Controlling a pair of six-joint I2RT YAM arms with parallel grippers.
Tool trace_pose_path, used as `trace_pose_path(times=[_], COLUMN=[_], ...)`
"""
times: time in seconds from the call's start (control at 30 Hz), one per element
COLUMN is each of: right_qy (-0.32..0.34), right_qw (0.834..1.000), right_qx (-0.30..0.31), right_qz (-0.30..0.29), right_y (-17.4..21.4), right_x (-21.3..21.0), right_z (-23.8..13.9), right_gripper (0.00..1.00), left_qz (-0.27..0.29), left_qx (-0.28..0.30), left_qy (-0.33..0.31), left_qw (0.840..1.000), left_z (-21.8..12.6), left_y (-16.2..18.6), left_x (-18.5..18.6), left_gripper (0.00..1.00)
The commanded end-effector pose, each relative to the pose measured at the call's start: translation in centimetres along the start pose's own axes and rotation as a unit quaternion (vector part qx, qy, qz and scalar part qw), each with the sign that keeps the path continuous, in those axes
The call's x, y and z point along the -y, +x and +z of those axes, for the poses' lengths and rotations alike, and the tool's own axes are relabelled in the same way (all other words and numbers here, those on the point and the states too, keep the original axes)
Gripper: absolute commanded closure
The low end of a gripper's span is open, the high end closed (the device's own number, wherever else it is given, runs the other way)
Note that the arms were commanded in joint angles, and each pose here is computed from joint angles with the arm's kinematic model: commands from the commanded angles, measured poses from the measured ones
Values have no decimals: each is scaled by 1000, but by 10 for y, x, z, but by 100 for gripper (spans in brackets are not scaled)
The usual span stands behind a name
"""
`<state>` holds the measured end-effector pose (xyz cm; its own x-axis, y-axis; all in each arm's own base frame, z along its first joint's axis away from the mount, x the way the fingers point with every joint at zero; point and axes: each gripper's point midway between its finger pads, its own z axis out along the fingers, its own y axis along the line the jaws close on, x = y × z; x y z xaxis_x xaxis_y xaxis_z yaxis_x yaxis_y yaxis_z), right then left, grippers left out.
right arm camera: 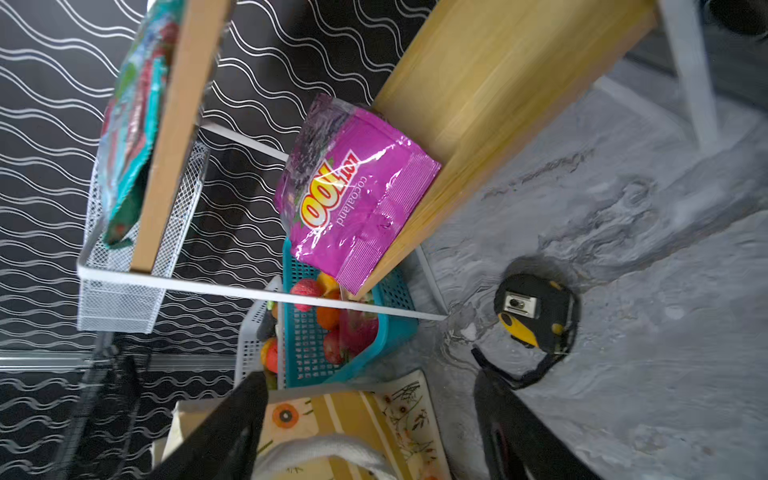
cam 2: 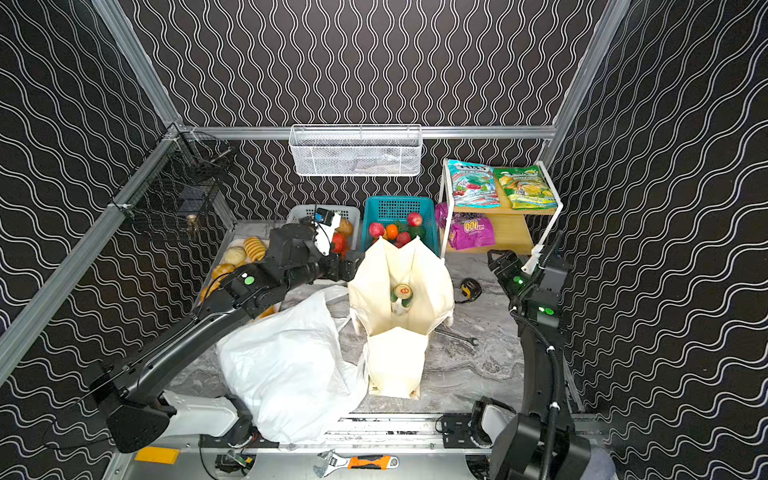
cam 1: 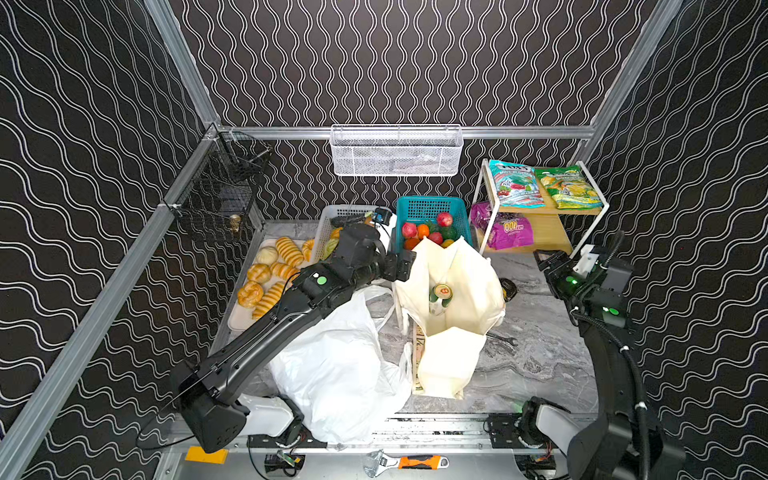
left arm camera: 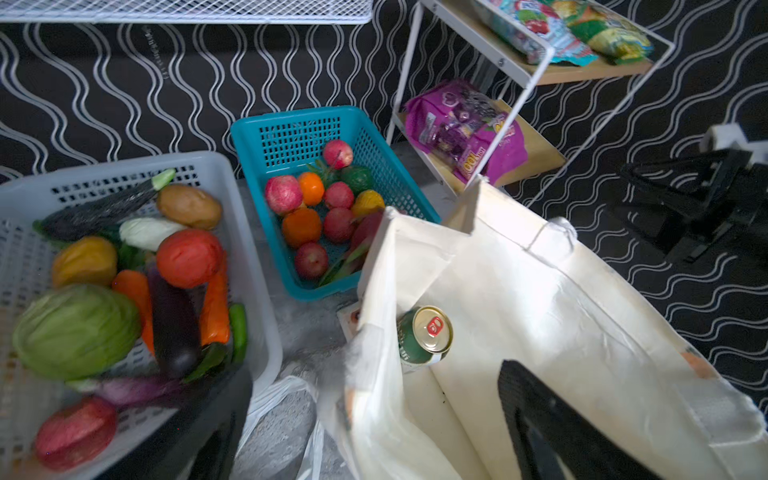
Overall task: Place the mixed food into the grocery bags and tie them
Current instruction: 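Raise the left gripper out of the bag while right gripper moves to the shelf, then grasp the purple snack bag on the lower shelf with the right gripper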
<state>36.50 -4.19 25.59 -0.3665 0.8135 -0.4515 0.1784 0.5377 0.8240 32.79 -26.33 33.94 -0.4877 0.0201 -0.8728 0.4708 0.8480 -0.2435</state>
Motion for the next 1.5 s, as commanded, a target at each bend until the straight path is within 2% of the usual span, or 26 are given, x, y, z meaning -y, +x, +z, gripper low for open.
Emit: trace_pose_path(times=[0.0,0.23,0.4,0.53,0.73,0.93,1.07,1.23,1.4,1.47], right_qy=[-121,-90,-71,-66,-123,-137,-165,-196,-167,-121], right_qw=[992,994,994,995,991,990,985,979,984,991], right_qx=[28,46,65,59,38,22,-2,2,-9,-16], right_qz=[16,35,54,52,26,37,51,64,60,53], right_y=[-25,-54,-65,-69,-63,-59,-48,-49,-48,-43], right_x=[-40,-15,8,17,4,9,6,1,9,24], right_z=[9,53,76,92,108,122,133,138,149,155], right_gripper=[23,28,30,31,30,28,23,18,16,23], left_qz=[-49,-68,-89,-97,-107,-108,-112,-113,-118,-119], left_qx=[-21,-41,-52,-74,-85,-90,-94,-103,-101,-101], left_qy=[7,25,45,64,79,73,79,83,82,82], left_qw=[999,997,994,990,988,987,986,985,984,984], left_z=[-4,-6,1,9,16,17,19,20,18,17], left_y=[13,40,47,52,55,58,59,59,60,61], left_x=[-7,-15,-18,-13,-10,-14,-13,-11,-13,-13], left_gripper=[3,1,1,1,1,1,1,1,1,2])
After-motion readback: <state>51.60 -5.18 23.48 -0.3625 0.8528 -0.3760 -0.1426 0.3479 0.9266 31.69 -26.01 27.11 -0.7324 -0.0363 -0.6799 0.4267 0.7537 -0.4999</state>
